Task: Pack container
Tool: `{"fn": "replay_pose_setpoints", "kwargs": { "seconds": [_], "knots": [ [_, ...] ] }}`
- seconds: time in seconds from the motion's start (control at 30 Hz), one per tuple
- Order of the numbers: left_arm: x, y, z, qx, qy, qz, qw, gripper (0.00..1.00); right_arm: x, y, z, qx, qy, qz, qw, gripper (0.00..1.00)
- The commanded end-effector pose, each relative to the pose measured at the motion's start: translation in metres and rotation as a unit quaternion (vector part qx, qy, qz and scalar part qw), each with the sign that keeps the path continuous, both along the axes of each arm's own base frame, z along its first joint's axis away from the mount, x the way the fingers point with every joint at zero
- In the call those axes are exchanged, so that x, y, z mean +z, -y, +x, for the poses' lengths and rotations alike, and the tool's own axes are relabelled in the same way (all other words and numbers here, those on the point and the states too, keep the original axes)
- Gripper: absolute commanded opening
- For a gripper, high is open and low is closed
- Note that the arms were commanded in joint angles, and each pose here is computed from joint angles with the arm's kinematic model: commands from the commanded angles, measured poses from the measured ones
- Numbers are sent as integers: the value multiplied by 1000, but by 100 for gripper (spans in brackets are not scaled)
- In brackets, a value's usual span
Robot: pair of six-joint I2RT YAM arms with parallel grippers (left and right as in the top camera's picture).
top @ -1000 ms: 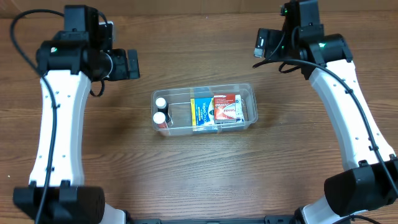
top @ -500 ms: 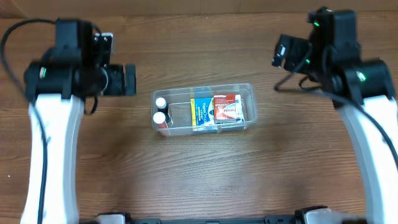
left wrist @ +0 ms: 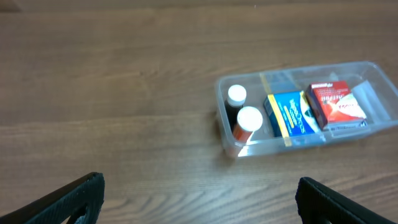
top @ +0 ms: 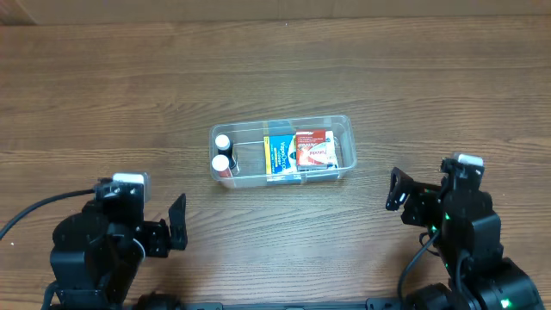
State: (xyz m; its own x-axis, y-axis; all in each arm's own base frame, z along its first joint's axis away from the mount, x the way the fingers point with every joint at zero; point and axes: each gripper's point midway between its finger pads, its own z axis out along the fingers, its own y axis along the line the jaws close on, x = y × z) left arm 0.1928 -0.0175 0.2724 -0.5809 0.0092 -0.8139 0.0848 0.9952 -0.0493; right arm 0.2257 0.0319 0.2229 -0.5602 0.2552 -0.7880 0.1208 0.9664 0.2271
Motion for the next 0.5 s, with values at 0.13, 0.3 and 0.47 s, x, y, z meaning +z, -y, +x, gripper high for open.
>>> {"fn": "replay_pose_setpoints", "kwargs": {
  "seconds": [0.13, 0.3, 0.47],
  "knots": [
    [-29, 2, -18, -12, -63, 5, 998, 100, -4, 6, -6, -13, -5, -3, 1000, 100],
    [-30, 2, -20, -12, -67, 5, 998, 100, -4, 6, -6, -13, -6, -4, 1000, 100],
    [-30, 2, -20, -12, -67, 5, 998, 100, -5, 5, -8, -6, -7, -12, 1000, 100]
  ]
}}
